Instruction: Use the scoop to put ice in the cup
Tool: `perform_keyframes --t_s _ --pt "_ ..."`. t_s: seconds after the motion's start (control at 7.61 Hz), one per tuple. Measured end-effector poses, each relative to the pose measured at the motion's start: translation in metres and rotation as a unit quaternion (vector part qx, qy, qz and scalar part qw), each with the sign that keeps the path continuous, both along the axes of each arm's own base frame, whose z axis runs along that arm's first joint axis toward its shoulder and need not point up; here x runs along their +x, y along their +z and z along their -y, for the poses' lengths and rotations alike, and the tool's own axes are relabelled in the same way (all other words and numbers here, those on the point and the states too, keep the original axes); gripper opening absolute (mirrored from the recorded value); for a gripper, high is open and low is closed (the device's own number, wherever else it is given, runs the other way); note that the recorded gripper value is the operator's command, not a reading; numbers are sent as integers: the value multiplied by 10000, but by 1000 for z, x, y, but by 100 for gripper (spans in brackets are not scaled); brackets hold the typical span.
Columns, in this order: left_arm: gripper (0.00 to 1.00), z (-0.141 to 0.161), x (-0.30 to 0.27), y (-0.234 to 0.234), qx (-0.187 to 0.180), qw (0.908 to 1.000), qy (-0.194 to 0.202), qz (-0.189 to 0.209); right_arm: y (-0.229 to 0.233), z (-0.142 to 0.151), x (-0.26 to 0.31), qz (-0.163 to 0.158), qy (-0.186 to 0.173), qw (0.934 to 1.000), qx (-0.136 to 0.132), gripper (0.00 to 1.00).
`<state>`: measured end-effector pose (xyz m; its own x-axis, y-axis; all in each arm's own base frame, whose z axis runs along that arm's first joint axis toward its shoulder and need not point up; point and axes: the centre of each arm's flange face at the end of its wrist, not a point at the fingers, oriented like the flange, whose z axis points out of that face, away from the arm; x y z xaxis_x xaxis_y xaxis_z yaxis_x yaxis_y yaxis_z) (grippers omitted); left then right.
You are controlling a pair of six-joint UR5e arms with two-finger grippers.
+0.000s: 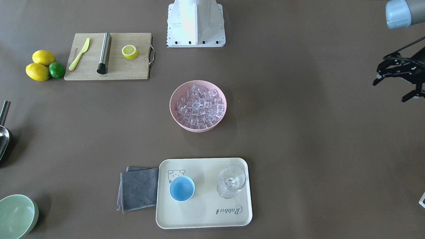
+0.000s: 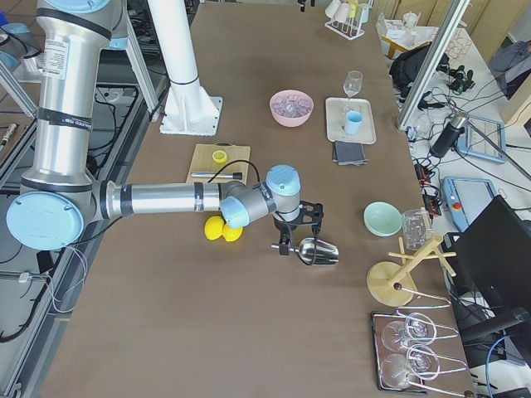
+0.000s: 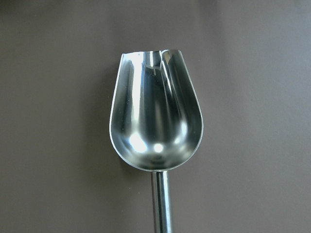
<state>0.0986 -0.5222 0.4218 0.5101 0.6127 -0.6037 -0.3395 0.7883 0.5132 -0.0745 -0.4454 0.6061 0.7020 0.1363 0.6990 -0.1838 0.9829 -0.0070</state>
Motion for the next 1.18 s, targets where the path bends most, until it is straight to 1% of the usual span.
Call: perform_keyframes --t_s 0.26,0.39,0.53,0.66,0.79,0.92,1.05,1.18 --pt "99 -12 67 -20 557 9963 624 -184 13 -3 -26 -44 102 9999 77 100" --pt "99 -19 92 -27 783 9929 854 -255 25 -9 -33 11 173 9997 152 100" --pt "99 -24 123 -37 1044 9885 1064 -247 36 -17 -41 41 214 9995 242 100" --pt "99 -36 166 -45 1393 9817 1290 -134 44 -25 -47 65 223 9993 306 99" --pt "99 -55 210 -54 1759 9727 1512 -72 50 -31 -53 62 218 9992 329 97" --pt "99 -70 243 -59 2026 9646 1687 -106 51 -33 -58 53 234 9992 324 91" --pt "99 -77 274 -66 2304 9555 1825 -260 53 -33 -63 19 242 9992 322 81" --pt "99 -80 295 -63 2593 9462 1880 -471 55 -34 -67 -28 237 9992 328 67"
